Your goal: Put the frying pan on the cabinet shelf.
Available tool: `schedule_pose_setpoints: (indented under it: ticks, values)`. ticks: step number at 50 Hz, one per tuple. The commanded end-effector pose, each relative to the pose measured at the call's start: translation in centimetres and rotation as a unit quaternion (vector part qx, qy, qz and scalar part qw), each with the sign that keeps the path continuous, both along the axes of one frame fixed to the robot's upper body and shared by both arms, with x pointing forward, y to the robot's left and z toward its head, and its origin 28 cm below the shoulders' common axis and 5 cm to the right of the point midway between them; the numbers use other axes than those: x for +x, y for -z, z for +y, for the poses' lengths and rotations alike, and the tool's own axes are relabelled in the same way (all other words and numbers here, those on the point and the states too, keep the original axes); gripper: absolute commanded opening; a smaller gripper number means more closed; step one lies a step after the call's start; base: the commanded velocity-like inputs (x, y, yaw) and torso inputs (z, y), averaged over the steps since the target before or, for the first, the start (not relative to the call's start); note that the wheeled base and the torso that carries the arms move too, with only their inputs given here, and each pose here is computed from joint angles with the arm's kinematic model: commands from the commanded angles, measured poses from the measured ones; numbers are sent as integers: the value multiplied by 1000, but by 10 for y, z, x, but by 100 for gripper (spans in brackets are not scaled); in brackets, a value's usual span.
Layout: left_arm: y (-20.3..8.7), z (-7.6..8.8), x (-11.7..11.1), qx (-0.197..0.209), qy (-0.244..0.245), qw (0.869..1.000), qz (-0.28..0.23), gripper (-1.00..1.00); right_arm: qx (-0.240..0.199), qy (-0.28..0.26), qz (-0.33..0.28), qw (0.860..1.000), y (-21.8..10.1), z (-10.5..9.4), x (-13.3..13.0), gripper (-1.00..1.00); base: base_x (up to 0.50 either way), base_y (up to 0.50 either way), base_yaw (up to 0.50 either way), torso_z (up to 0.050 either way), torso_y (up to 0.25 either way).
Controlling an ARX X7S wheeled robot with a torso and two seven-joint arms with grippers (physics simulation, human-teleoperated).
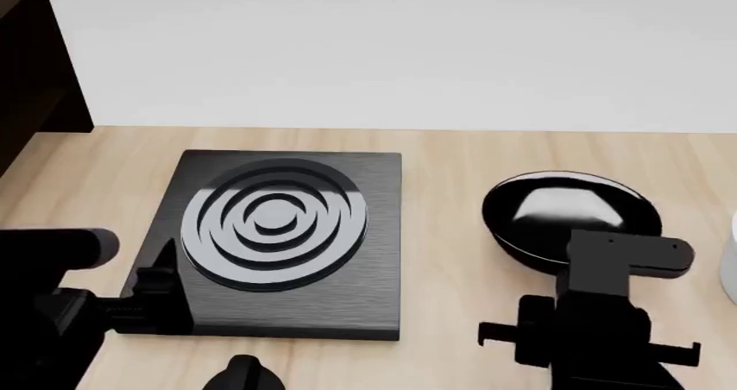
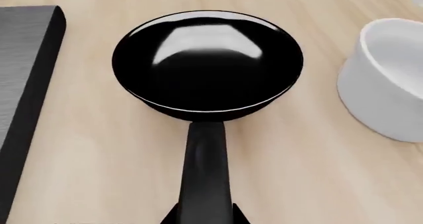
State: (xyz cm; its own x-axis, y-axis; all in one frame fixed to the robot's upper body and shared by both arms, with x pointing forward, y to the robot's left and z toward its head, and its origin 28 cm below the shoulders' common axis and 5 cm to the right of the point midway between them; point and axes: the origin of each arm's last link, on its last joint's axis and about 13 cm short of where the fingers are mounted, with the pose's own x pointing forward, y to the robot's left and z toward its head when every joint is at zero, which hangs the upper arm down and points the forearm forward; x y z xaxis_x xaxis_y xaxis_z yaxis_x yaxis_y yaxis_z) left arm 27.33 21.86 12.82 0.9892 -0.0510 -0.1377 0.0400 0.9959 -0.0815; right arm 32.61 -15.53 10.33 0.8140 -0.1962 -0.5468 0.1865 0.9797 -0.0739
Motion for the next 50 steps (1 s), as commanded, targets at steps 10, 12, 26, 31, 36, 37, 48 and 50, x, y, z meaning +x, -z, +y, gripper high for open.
schedule_pose_setpoints:
  ticks: [10, 12, 26, 31, 36, 37, 48, 50]
  values:
    - [1, -3, 2, -5, 7, 1000, -5, 100, -94, -60, -148, 983, -75, 8, -26, -100, 0, 5, -4, 0, 0]
    - [1, -3, 2, -5, 7, 1000, -5, 100, -101, -66, -160, 980, -82, 10, -27, -100, 0, 5, -4, 0, 0]
    - [-4, -2, 4, -21, 12, 1000, -7, 100, -125, -120, -259, 950, -124, 20, -40, -100, 0, 4, -4, 0, 0]
    - [-20, -2, 6, -64, 31, 997, -26, 100, -108, -146, -274, 944, -130, 17, -43, -100, 0, 4, -3, 0, 0]
    - [-46, 2, 17, -120, 62, 990, -31, 100, -100, -180, -308, 929, -140, 15, -50, -100, 0, 5, -5, 0, 0]
    - [-54, 4, 21, -127, 72, 989, -33, 100, -91, -189, -316, 925, -142, 15, -51, -100, 0, 5, 0, 0, 0]
    - [-105, 21, 43, -144, 108, 983, -37, 100, -73, -264, -324, 905, -145, 17, -55, -100, 0, 6, -3, 1, 0]
    - [-113, 24, 49, -149, 147, 978, -27, 100, -56, -278, -326, 902, -144, 19, -54, -100, 0, 6, -4, 0, 0]
